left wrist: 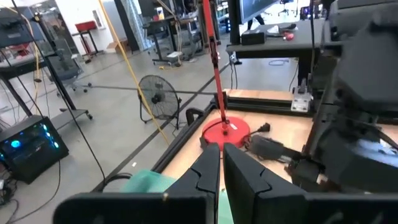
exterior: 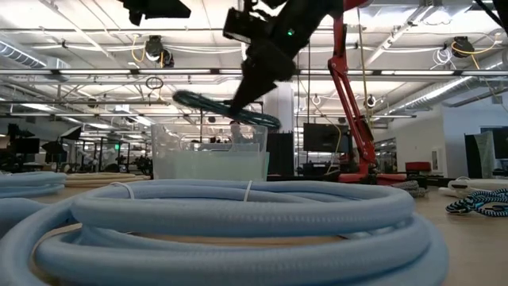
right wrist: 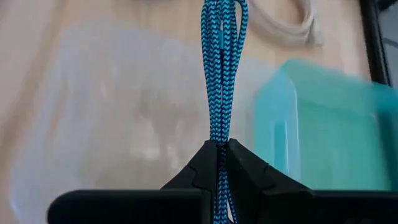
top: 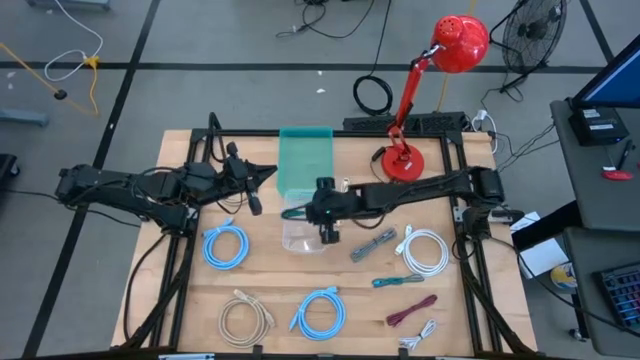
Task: Pick & Place USB Port
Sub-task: Put the top blue black tied USB cable into the transparent bin
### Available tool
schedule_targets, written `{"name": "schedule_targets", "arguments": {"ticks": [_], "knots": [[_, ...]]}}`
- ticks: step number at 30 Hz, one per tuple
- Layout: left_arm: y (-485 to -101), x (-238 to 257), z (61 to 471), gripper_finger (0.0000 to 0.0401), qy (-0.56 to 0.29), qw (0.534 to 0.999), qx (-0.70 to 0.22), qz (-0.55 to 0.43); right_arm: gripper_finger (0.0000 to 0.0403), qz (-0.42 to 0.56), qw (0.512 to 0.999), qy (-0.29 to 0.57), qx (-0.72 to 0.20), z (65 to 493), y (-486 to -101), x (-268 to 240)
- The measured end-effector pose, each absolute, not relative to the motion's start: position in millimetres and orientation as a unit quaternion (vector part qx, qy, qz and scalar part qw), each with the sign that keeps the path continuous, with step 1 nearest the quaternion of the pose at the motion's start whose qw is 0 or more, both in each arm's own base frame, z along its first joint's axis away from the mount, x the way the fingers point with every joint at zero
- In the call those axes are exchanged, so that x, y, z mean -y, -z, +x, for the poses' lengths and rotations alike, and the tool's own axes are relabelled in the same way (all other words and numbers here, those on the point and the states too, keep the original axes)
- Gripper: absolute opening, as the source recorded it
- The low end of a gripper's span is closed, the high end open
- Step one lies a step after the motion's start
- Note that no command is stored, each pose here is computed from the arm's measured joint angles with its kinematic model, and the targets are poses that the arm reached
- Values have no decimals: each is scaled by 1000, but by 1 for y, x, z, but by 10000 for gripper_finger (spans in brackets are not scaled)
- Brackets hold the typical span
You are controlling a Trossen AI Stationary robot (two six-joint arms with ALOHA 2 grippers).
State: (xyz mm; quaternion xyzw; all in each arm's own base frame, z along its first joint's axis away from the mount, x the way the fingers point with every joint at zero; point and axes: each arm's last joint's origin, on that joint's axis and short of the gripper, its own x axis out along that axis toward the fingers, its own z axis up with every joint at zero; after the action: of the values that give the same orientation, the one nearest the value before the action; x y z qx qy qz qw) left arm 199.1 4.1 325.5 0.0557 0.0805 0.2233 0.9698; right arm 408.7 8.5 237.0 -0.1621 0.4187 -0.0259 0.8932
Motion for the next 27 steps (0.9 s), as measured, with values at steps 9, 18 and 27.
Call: {"name": "schedule_targets", "arguments": {"ticks": [9,18,27], "knots": [[-323,-2,199,26,-217,971,-88,45,7,-336,844,-50,-415,410,-235,-36],[-323,-2,199,26,-217,971,-88,45,3,-525,747,-122,-389,404,-237,-71],[-323,-2,199,26,-216,972,-87,42,2,-607,672,-194,-378,404,-235,-58]]}}
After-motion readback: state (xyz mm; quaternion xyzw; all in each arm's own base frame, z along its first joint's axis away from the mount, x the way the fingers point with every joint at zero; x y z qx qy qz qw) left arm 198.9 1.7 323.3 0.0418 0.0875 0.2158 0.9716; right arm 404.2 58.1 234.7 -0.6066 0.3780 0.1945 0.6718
